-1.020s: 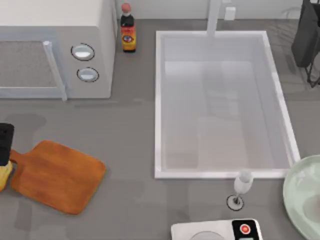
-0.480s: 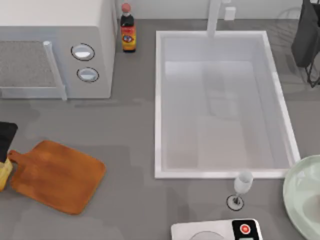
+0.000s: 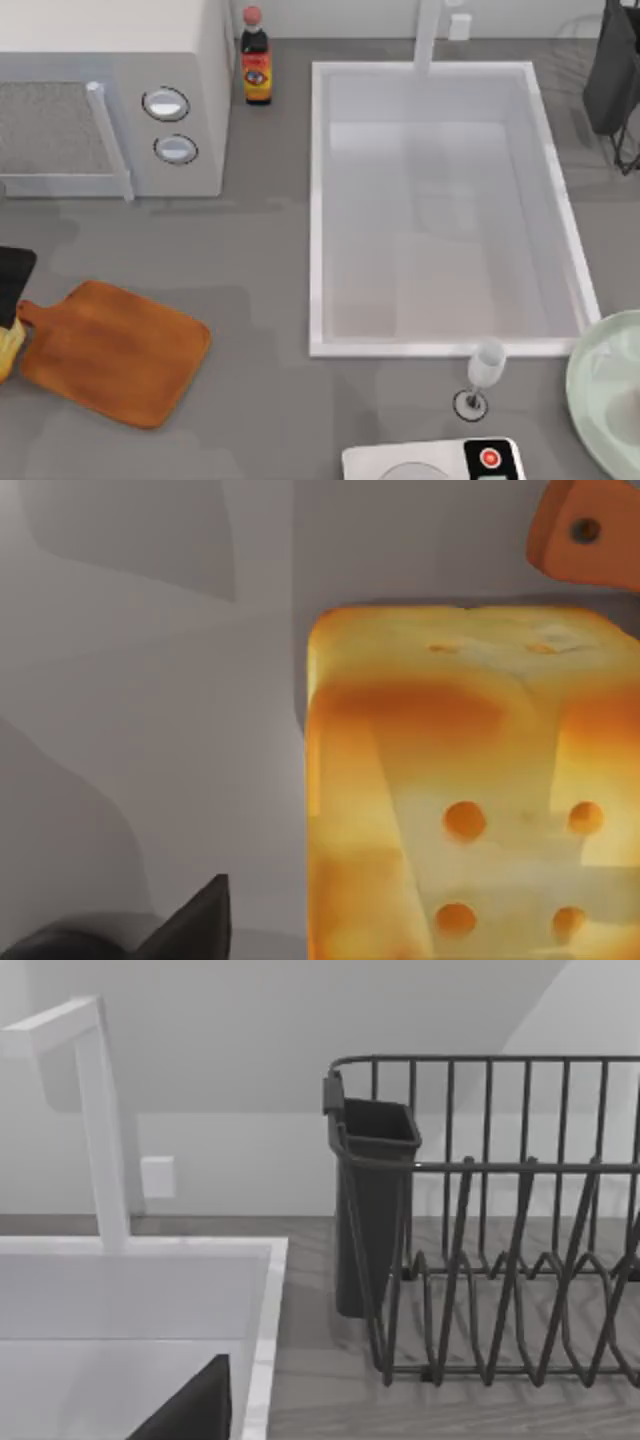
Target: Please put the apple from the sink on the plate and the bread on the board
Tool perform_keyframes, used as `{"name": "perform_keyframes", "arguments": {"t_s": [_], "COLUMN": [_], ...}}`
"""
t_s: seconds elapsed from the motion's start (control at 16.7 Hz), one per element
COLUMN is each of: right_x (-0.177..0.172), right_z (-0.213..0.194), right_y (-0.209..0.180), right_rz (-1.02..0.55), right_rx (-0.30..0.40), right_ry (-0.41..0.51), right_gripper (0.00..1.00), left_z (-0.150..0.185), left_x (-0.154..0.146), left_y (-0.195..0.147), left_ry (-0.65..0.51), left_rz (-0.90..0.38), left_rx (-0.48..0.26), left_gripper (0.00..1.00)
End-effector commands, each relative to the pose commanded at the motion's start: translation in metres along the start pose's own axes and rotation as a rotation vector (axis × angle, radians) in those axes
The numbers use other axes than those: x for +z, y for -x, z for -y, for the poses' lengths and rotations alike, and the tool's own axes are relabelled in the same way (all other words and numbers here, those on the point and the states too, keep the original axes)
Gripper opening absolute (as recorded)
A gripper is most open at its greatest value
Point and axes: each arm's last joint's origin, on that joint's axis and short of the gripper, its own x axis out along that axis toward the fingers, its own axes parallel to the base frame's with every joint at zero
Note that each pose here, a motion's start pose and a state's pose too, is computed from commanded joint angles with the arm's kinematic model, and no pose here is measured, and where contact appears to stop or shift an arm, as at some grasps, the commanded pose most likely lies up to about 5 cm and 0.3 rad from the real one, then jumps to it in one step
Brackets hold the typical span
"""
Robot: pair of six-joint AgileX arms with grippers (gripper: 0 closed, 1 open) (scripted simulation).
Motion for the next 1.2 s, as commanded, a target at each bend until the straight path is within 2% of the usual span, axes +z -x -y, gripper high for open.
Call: {"name": "perform_keyframes", "arguments": {"t_s": [0.42,0.72,1.2], "right_x": [0.0,0.0,0.0], "right_z": [0.0,0.0,0.0], "right_y": [0.0,0.0,0.0], "right_rz": [0.0,0.0,0.0], "right_rx": [0.0,0.0,0.0], "right_ry": [0.0,0.0,0.0], "right_gripper": [1.0,1.0,1.0], "left_z": [-0.001,-0.001,-0.001], "left_x": [0.001,0.0,0.0], "left_y": [-0.06,-0.065,-0.065], "left_ry": [0.001,0.001,0.001], "left_rz": [0.007,0.002,0.002], "left_rx": [0.002,0.001,0.001], "left_gripper": [1.0,1.0,0.4]}}
